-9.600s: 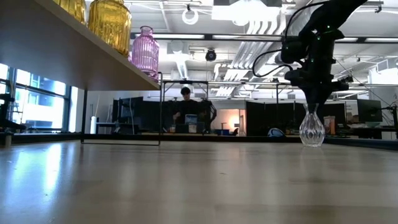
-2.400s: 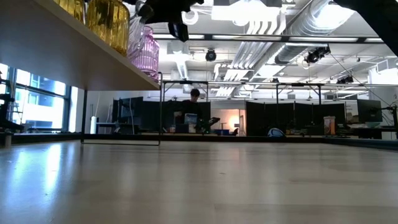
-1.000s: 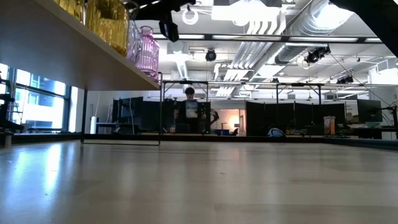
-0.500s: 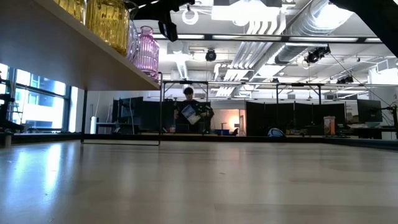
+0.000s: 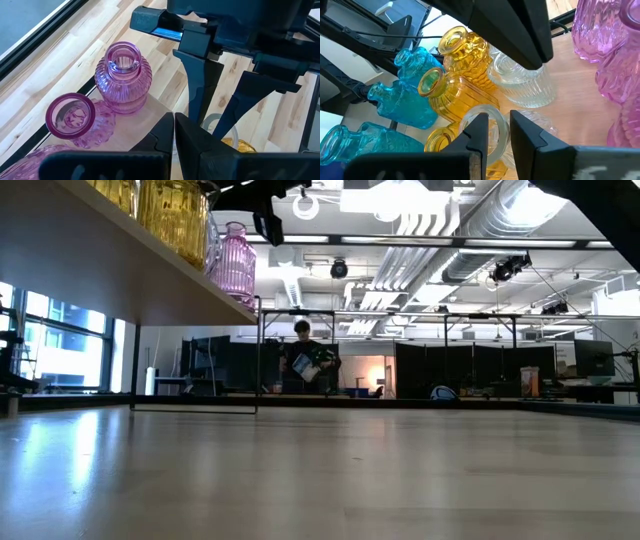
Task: Sort vases onto shelf
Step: Put the transparent flower vase on the shelf
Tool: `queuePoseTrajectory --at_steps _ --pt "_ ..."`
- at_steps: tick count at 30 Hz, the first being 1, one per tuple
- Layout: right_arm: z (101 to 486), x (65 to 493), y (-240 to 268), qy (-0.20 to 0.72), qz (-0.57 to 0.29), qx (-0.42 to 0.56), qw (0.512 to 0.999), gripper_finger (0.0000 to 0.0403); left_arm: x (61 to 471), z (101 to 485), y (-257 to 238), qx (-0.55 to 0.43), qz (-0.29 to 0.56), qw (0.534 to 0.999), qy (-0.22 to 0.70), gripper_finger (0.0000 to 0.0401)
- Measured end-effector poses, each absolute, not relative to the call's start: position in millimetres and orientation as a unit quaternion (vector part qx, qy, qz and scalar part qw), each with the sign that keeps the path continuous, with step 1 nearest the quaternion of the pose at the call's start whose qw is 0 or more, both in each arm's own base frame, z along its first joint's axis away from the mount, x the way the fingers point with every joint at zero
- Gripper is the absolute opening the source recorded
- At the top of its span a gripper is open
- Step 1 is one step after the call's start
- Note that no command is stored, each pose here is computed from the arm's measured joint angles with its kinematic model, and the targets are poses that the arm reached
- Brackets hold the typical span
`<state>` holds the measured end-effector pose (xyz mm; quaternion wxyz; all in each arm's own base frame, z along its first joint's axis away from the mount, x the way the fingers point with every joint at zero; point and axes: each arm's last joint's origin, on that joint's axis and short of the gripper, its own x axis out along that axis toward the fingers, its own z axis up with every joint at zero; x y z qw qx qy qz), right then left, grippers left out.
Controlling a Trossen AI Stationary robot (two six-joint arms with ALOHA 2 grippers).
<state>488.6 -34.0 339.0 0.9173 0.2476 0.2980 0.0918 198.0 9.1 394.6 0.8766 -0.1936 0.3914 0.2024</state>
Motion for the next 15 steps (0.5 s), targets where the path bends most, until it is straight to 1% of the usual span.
queuePoseTrajectory --at_steps 8,15 --pt "338 489 -34 0.299 0.095 0.246 0.917 0.0044 198 395 9 -0.194 0.202 0.877 0.391 0.0009" --pt "326 498 -33 0.3 0.12 0.259 0.91 0.0044 198 394 9 -0.194 0.202 0.876 0.392 0.0009"
